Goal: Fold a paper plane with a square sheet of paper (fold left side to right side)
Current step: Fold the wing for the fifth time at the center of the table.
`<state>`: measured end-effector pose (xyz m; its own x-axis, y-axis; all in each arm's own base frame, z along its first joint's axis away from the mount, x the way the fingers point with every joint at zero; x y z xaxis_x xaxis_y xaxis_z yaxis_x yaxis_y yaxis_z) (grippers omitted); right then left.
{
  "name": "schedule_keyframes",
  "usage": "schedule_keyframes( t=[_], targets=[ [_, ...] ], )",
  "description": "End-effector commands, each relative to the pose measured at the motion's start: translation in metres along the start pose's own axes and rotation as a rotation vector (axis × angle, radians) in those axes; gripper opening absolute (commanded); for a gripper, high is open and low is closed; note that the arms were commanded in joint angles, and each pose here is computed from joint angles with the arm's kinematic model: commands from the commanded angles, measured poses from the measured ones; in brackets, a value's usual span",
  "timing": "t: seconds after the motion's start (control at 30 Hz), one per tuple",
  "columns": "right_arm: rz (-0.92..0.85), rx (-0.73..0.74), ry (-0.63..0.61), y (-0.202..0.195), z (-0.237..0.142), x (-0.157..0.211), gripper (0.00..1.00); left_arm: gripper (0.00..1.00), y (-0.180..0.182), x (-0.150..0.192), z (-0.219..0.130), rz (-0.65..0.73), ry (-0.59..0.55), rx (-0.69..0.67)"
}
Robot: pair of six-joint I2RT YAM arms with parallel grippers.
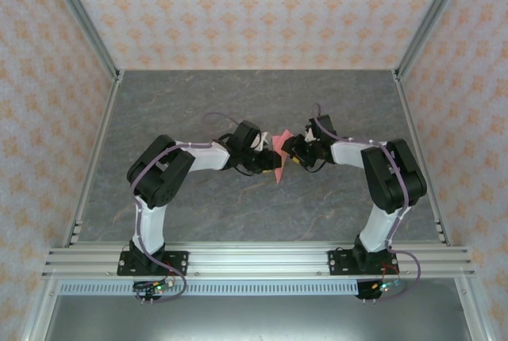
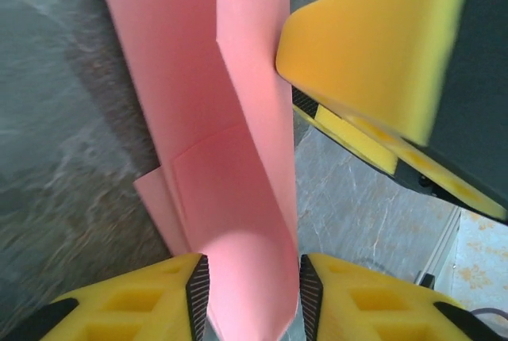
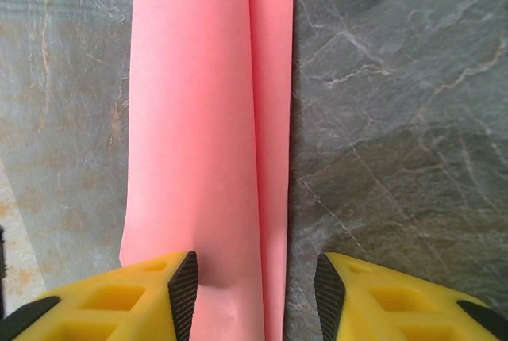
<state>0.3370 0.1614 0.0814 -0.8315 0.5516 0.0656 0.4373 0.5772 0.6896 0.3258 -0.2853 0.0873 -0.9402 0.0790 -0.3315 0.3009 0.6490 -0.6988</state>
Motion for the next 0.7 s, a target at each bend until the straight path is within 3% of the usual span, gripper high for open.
schedule_keyframes(
  t=[0.0, 0.2, 0.67],
  targets=[
    [0.014, 0.107, -0.004, -0.025, 0.015, 0.000, 0.48, 0.43, -0.010, -0.019, -0.036, 0.029, -0.104, 0.009],
    [0.011, 0.107, -0.003, -0.024, 0.014, 0.000, 0.48, 0.46, -0.004, -0.037, -0.048, -0.007, -0.145, 0.037],
    [0.008, 0.110, 0.002, -0.025, 0.015, 0.001, 0.48, 0.43, 0.013, -0.055, -0.010, -0.050, -0.075, 0.053]
  ],
)
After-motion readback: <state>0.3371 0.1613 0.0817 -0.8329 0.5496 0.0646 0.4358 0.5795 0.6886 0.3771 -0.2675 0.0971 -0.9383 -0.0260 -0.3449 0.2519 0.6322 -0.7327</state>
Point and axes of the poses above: each hand's point on the last joint's axis, 136 mm out from that joint toward the fingers, its own z axis out along the fingers, its own y axis along the line the jaws close on, x = y × z, the point moved 7 cm from there along -z, back along the fingers, and after that the axes turned 13 degrees about z, right-handed, at the moved point
